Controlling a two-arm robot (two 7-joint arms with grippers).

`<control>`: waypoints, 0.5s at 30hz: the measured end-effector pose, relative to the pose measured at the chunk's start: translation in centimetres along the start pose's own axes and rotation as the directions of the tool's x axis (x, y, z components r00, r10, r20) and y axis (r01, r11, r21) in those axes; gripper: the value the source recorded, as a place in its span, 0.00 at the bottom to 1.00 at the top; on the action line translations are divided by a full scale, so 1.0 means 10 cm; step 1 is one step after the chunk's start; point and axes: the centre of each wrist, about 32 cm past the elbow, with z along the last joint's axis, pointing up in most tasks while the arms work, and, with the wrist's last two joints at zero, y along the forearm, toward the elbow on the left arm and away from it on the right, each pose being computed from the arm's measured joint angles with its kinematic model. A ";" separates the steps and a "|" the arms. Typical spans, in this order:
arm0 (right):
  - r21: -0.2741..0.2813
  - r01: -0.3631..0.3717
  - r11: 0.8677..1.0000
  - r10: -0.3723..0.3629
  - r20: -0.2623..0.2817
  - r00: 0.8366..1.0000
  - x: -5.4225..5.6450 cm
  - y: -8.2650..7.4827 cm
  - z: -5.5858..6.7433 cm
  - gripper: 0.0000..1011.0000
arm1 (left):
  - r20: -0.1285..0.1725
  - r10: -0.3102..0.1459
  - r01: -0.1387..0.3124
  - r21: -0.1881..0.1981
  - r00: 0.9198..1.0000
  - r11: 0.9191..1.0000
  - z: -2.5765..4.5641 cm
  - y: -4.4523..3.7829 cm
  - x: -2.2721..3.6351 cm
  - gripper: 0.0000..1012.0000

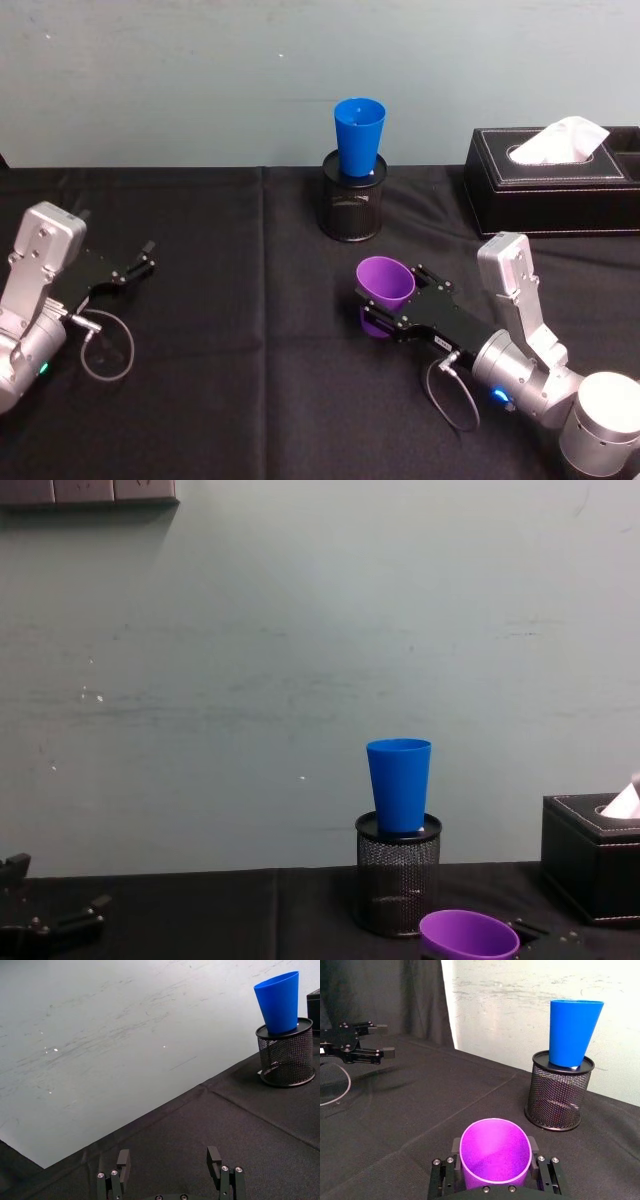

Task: Pick up one cup with a gripper and tap it against the other cup.

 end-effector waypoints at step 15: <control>-0.011 -0.021 1.000 0.021 -0.033 0.999 0.11 -0.03 0.52 0.72 | 0.000 0.000 0.000 0.000 1.000 1.000 0.000 0.000 0.000 0.99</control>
